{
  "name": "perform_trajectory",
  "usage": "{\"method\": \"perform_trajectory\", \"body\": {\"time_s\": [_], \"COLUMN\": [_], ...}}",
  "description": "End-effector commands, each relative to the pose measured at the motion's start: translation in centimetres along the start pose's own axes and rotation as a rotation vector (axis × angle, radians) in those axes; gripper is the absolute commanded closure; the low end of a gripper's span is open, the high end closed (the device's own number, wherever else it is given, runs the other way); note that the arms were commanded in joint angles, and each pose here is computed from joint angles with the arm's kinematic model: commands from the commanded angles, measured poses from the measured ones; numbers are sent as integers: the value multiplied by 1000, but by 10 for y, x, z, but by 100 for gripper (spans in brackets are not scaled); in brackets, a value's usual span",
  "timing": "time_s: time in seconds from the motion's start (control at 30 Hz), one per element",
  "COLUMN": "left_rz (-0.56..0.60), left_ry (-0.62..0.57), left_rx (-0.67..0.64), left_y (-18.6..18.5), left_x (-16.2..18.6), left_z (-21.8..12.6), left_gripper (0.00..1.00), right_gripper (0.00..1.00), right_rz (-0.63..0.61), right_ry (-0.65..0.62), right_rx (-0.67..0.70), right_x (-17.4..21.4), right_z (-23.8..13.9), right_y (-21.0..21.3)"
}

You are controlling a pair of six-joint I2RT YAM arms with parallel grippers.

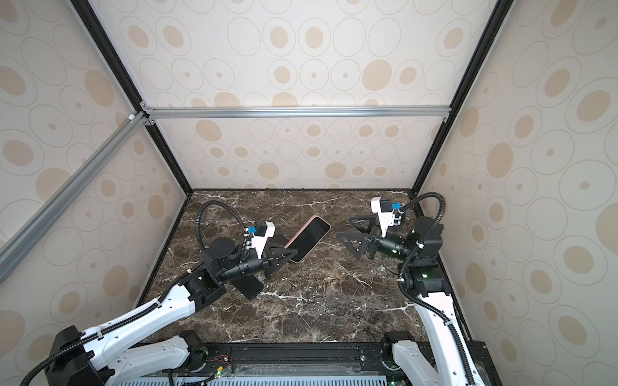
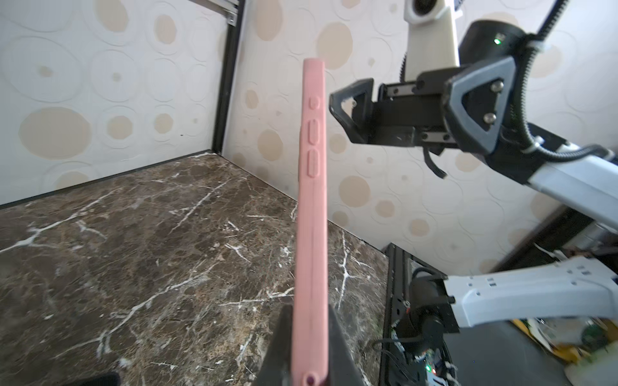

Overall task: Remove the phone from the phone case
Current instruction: 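Grasp the phone's far end with the right gripper, facing the left gripper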

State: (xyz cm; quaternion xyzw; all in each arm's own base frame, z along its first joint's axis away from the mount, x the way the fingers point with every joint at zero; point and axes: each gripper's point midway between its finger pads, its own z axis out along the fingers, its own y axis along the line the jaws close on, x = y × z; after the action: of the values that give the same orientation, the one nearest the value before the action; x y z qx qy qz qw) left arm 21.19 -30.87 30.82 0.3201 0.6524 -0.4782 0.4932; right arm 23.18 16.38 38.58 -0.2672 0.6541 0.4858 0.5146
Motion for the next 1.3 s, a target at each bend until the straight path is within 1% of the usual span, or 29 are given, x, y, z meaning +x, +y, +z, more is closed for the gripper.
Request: {"method": "perform_trajectory", "body": {"time_s": [0.0,0.1,0.23,0.3,0.4,0.57,0.8,0.9,1.27], "left_rz": [205,259,308,335,382,416,439,444,445], "left_ry": [-92,-73,-17,31,58,41,2,-14,-29], "left_rx": [166,221,293,318,317,317,321,327,362], "left_y": [-39,-46,-50,-51,-49,-48,-50,-52,-58], "left_x": [-44,-44,-38,-32,-31,-36,-43,-46,-52], "left_z": [-8,-10,-8,-7,-8,-13,-17,-19,-19], "left_gripper": [100,100,100,100,100,100,100,100,100], "right_gripper": [6,8,11,13,15,20,35,39,47], "right_rz": [-84,-83,-74,-59,-47,-28,26,38,53], "right_ry": [5,26,63,76,93,122,94,98,123], "right_rx": [-90,-139,-179,-195,-238,-306,-279,-274,-318], "right_x": [-13,-15,-11,-9,-6,-2,-7,-6,-3], "right_z": [1,4,10,12,13,12,14,15,20], "right_y": [23,35,47,52,62,80,78,76,83]}}
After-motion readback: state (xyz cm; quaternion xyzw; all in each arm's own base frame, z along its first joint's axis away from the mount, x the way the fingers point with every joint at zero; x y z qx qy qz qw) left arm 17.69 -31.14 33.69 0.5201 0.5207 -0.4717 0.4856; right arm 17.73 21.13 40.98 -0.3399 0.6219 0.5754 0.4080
